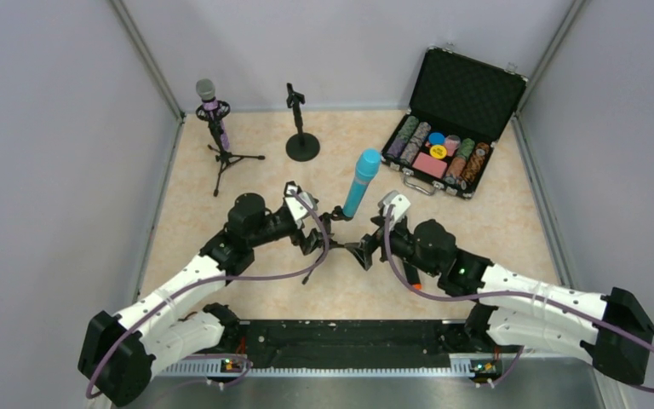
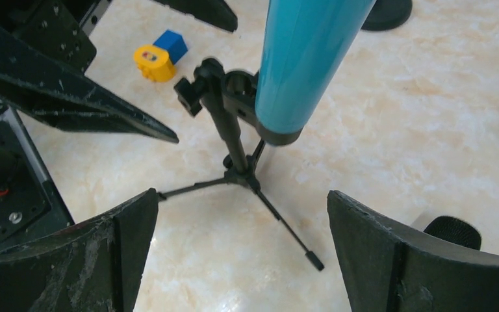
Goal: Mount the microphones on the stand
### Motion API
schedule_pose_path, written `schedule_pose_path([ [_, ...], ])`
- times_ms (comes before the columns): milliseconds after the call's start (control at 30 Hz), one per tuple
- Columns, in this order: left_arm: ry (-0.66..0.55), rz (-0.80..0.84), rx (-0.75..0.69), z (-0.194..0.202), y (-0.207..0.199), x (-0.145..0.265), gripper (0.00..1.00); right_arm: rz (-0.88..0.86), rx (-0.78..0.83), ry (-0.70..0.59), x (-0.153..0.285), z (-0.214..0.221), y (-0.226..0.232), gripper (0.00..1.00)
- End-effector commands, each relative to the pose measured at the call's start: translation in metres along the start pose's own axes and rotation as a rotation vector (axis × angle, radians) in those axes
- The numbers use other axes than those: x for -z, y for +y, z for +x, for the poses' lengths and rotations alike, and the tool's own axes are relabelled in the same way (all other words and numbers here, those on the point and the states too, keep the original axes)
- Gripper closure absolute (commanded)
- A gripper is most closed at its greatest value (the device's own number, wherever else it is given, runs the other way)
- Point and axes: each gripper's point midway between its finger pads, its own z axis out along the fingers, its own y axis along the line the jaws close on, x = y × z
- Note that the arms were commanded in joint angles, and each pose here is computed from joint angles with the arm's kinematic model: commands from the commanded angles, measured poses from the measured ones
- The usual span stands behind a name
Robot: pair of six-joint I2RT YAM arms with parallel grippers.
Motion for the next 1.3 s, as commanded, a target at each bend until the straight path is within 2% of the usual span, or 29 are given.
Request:
schedule_pose_path([
  [0, -0.056, 0.001, -0.087, -0.012, 0.003, -0.001, 0.04, -0.083, -0.028, 0.055, 0.002, 0.022, 0.014, 0.01],
  [300, -0.051, 0.05, -0.104, -0.019, 0.009, -0.014, 0.04, -0.239, -0.175, 0.097, 0.002, 0.048, 0.032, 0.02],
  [633, -0.008, 0.077, -0.096, -0.013, 0.018, -0.029, 0.07, -0.241, -0.207, 0.128, -0.003, 0.057, 0.024, 0.05],
  [900, 0.045, 0.111, -0.096, -0.001, 0.014, -0.03, 0.13, -0.229, -0.206, 0.129, -0.007, 0.057, 0.021, 0.05],
  [1000, 0.044, 0.118, -0.09, 0.0, 0.012, -0.029, 0.26, -0.244, -0.197, 0.144, -0.011, 0.059, 0.023, 0.05],
  [1033, 0.042, 0.122, -0.087, 0.0, 0.011, -0.029, 0.35, -0.247, -0.195, 0.154, -0.012, 0.061, 0.023, 0.06],
  [1100, 0.035, 0.122, -0.082, -0.001, 0.011, -0.029, 0.46, -0.249, -0.19, 0.163, -0.014, 0.063, 0.023, 0.06],
  [1267, 0.002, 0.13, -0.084, -0.006, 0.008, -0.029, 0.61, -0.234, -0.176, 0.17, -0.015, 0.067, 0.02, 0.06],
])
